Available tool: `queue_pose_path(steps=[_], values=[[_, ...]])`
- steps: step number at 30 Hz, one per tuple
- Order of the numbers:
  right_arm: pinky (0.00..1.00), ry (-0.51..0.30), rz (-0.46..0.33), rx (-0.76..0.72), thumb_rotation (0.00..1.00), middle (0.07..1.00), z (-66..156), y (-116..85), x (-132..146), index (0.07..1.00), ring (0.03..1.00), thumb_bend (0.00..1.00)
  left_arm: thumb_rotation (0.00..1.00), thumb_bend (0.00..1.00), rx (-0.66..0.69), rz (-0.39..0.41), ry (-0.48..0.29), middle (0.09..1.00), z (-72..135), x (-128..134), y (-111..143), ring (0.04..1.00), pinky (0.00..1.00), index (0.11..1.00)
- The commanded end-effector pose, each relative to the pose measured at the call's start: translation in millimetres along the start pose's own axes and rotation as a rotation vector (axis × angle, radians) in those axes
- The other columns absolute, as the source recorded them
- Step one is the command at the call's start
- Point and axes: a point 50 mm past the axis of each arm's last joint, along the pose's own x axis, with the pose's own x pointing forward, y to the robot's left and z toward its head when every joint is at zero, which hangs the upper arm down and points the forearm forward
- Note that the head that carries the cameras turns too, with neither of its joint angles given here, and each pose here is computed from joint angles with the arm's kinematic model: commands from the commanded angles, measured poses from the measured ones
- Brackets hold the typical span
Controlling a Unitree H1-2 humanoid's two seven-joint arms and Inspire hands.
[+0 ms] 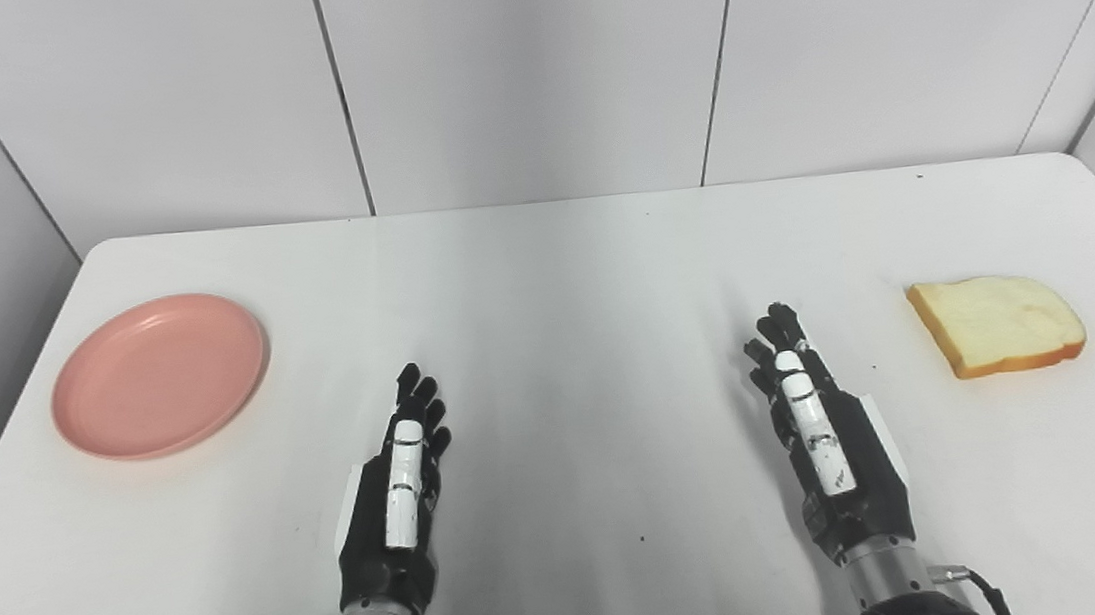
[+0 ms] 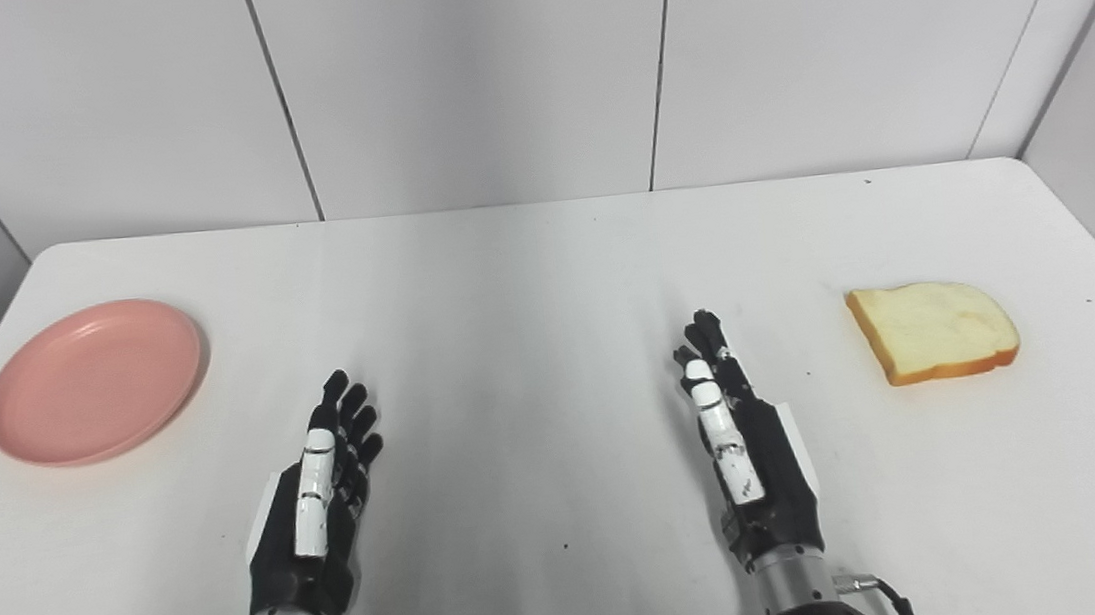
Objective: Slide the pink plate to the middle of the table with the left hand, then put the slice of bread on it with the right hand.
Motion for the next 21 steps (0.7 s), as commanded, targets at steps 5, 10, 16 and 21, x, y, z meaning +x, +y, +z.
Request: queue_pose_path(steps=[5,10,16,21], values=[[0.99,-0.030,0.009,0.010,0.81,0.967,7,4,3,0.959,0.955,0.62,1.00,0.61,-0.004,-0.030,-0.088,1.000,14,4,-4,1.000,1.00,1.000],[0.99,-0.025,0.011,0.005,0.81,0.969,4,3,4,0.963,0.958,0.61,1.00,0.62,-0.001,-0.031,-0.098,1.000,16,4,-4,1.000,1.00,1.000],[0.99,-0.021,0.016,-0.001,0.81,0.969,1,3,5,0.968,0.960,0.61,1.00,0.61,0.000,-0.035,-0.099,1.000,17,4,-5,1.000,1.00,1.000],[1.00,-0.017,0.023,0.003,0.81,0.973,-1,3,6,0.968,0.966,0.62,1.00,0.62,0.001,-0.039,-0.099,1.000,17,4,-5,1.000,1.00,1.000]])
